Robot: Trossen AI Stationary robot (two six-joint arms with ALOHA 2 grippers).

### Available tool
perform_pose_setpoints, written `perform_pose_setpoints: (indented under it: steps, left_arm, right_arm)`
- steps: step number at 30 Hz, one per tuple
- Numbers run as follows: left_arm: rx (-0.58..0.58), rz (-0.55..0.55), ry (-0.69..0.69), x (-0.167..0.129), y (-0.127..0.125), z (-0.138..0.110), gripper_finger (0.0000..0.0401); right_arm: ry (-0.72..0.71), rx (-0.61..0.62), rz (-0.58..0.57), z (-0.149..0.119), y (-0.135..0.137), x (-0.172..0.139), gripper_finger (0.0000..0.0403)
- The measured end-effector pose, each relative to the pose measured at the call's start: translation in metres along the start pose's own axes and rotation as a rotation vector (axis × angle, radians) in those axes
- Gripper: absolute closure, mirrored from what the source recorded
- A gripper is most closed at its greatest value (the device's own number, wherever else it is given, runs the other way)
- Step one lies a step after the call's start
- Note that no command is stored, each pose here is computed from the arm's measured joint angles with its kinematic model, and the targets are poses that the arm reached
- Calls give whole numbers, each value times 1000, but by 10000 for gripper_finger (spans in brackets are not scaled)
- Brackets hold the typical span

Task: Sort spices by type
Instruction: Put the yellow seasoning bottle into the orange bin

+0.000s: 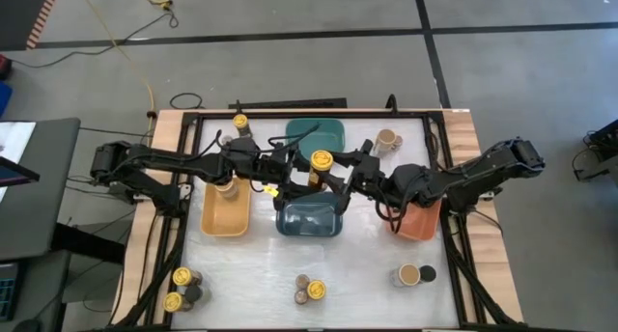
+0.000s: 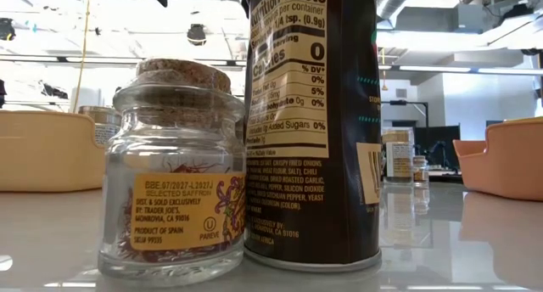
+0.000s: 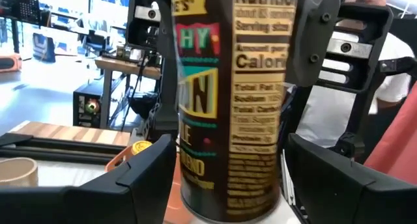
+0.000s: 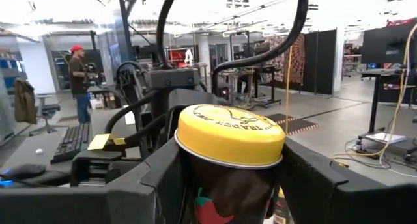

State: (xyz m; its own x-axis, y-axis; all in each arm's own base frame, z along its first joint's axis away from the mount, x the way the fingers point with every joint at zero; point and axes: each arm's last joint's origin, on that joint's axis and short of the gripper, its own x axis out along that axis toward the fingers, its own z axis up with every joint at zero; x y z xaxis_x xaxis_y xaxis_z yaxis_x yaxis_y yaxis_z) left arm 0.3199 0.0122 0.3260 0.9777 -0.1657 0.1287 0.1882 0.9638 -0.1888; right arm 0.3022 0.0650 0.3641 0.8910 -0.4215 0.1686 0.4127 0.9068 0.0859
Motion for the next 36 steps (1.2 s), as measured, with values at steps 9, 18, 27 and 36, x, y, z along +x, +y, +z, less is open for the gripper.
perform_pose_setpoints:
  steps: [9,18,27,36]
  left_arm:
    - [-6,17,22,0,1,-2,136]
    - [-4,19,32,0,1,-3,191]
    - [-2,20,34,0,1,-3,191]
    - [0,23,34,0,1,-3,191]
  right_arm:
    - [0,-3,0,0,0,0,174]
    - [3,-10,0,0,0,0,174]
    - [4,-9,0,0,0,0,163]
    - [3,-2,0,0,0,0,145]
